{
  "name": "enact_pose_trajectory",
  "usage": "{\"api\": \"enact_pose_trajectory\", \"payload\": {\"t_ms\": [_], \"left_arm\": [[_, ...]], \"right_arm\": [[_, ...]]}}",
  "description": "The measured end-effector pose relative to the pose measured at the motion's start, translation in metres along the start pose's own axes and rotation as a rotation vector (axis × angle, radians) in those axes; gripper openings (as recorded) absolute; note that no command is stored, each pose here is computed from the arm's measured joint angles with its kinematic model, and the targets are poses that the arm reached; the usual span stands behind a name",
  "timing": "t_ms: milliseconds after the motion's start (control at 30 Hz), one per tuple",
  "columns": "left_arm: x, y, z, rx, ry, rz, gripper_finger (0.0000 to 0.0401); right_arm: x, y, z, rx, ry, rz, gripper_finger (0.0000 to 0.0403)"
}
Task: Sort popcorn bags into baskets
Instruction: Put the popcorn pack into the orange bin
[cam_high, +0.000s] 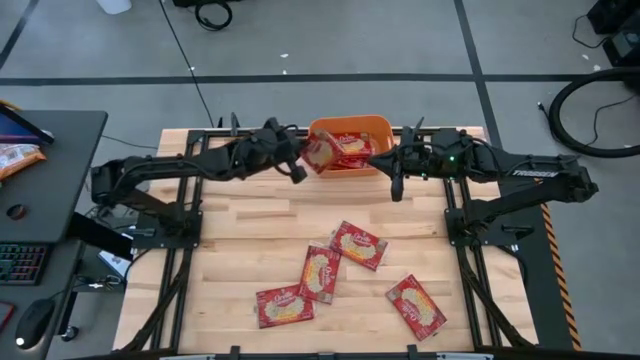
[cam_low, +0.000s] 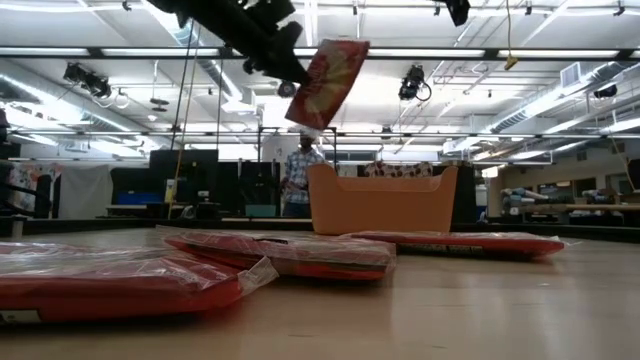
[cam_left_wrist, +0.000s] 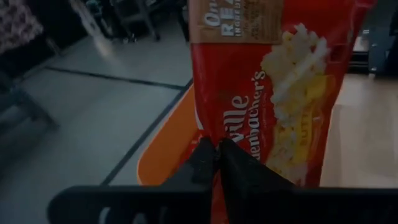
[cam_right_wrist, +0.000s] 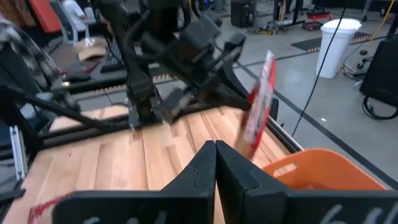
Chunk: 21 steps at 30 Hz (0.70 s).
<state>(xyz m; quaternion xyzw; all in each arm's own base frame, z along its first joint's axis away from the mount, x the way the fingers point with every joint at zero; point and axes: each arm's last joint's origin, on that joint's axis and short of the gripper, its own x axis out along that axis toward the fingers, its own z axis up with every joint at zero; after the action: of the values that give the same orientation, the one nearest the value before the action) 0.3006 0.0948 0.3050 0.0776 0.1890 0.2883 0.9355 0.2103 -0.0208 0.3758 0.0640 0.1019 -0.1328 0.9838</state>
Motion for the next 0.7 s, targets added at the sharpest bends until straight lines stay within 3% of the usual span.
{"api": "enact_pose_trajectory", "payload": {"t_ms": [533,700], "left_arm": [[0.051,0.018,-0.014,0.033,-0.102,0.006,0.0017],[0.066,0.023,-0.004,0.081,-0.086,0.017,0.0017]], "right_arm": [[0.001,-0.002,0.002,0.053,-0.027,-0.066,0.0011],[0.001,-0.003,0.004,0.060,-0.057,-0.089,0.0011]]}}
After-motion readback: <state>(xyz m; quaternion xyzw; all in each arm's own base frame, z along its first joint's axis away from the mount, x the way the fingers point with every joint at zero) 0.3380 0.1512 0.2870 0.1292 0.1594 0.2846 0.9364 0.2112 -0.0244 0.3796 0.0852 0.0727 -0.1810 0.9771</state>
